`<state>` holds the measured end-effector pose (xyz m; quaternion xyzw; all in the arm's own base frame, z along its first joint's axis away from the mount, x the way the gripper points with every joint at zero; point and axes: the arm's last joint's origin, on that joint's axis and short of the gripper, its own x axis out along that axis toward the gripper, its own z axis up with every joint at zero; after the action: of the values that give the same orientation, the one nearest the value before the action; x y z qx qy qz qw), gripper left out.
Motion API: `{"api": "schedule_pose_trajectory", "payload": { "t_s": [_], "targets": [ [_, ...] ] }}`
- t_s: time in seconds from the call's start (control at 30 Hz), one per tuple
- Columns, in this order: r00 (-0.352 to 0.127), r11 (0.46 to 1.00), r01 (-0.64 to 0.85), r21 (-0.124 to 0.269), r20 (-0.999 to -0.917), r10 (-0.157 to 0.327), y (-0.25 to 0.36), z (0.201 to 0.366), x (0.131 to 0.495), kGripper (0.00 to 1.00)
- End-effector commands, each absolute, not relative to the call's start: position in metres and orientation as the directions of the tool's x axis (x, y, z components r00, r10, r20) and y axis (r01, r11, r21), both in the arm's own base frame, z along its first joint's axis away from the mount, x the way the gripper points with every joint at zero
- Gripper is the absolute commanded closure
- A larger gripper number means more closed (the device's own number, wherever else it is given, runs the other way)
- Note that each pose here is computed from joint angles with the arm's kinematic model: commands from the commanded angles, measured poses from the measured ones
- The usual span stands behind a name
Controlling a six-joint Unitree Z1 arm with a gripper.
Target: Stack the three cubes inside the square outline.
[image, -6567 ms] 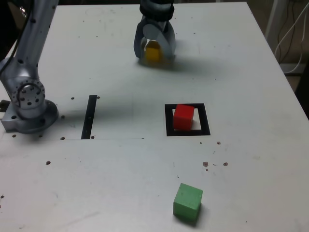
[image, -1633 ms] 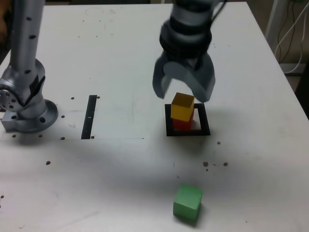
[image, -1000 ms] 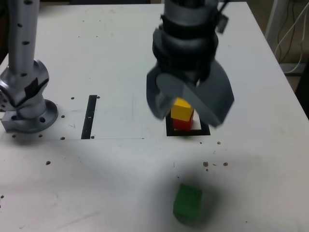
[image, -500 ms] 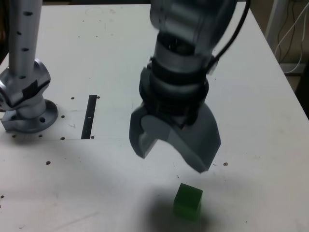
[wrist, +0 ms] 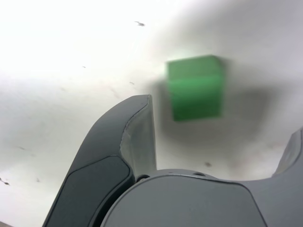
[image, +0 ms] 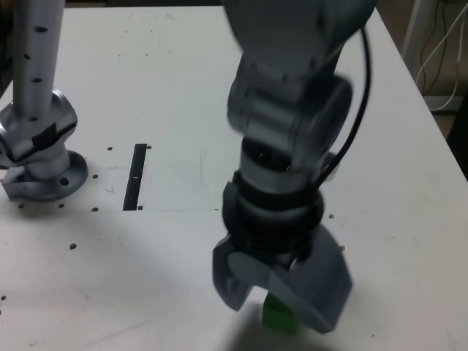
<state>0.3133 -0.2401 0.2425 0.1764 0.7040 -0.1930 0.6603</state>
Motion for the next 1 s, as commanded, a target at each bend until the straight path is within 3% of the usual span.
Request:
{"api": "schedule_pose_trajectory", "payload": {
  "t_s": [0.0,0.2,0.97],
  "targets": [
    [-0.086,0.866,0.498,-0.036,-0.9963,0.008,-0.239,0.23,0.312,0.02],
    [-0.091,0.869,0.494,-0.027,-0.9957,0.021,-0.241,0.214,0.315,0.06],
    [-0.067,0.873,0.488,0.003,-0.997,0.04,-0.244,0.204,0.337,0.33]
  ]
}}
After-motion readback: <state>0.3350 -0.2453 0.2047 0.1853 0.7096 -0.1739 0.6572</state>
